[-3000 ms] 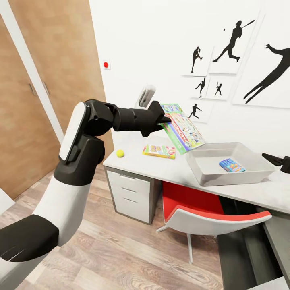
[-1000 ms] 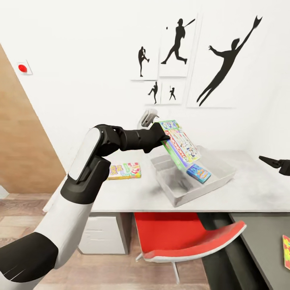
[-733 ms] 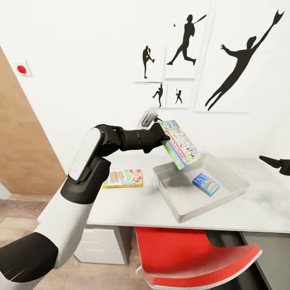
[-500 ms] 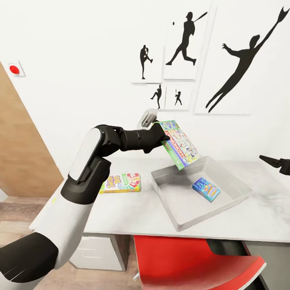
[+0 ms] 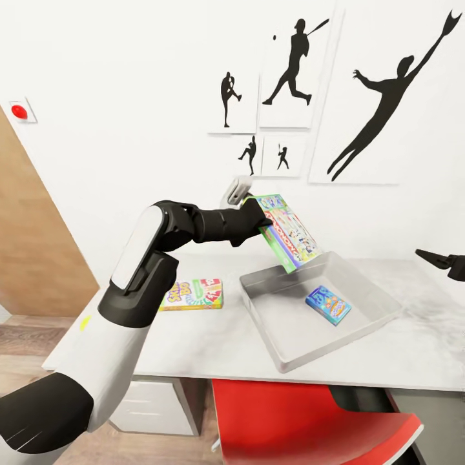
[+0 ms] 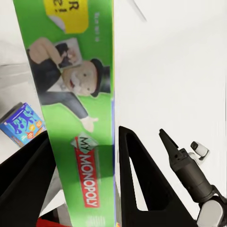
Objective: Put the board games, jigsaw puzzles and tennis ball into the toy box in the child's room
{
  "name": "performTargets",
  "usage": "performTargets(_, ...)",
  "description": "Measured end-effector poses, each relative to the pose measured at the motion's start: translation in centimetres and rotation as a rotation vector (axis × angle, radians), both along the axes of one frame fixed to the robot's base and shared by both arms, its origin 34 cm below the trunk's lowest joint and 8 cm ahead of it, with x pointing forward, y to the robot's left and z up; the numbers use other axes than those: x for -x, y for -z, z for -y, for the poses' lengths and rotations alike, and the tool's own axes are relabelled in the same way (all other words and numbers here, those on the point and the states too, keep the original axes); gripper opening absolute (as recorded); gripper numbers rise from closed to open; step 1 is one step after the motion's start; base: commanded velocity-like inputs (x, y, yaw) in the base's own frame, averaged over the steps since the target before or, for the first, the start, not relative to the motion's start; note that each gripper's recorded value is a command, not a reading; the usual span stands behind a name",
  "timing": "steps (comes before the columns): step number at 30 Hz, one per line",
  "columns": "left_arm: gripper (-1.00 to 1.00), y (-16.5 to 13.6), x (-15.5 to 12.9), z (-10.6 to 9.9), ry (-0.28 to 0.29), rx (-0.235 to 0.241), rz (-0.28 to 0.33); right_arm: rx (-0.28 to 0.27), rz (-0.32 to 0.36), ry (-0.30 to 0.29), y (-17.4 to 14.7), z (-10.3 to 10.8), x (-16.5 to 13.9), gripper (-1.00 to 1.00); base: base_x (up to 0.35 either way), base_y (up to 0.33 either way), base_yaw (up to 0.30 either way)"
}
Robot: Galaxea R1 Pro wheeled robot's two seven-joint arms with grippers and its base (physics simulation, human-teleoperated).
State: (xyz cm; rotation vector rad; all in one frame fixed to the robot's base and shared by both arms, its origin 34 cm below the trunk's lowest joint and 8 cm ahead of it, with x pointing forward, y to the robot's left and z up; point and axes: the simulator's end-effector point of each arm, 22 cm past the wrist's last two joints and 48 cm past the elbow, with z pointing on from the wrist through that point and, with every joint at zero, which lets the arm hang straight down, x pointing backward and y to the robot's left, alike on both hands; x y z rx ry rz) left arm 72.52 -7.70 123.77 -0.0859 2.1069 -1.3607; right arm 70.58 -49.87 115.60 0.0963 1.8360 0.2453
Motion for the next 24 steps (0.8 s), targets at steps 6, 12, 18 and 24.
performTargets(6,-1.0,0.6,-0.3,0.1,0.001,0.0,-0.011,-0.003,-0.003,-0.001,0.1,-0.1,0.0,1.0,0.0,-0.013,0.0)
performTargets(12,-1.0,0.8,-0.4,0.1,0.002,0.003,-0.015,-0.006,-0.006,-0.002,0.2,-0.1,0.0,1.0,-0.021,-0.042,-0.001)
performTargets(18,-1.0,2.1,-0.8,0.2,0.001,-0.009,-0.045,-0.003,-0.005,-0.002,0.2,-0.1,-0.1,1.0,-0.058,-0.096,-0.078)
performTargets(24,-1.0,5.7,-2.1,2.0,0.05,0.001,-0.082,-0.004,-0.008,-0.001,0.2,0.0,0.0,1.0,-0.003,-0.006,-0.01)
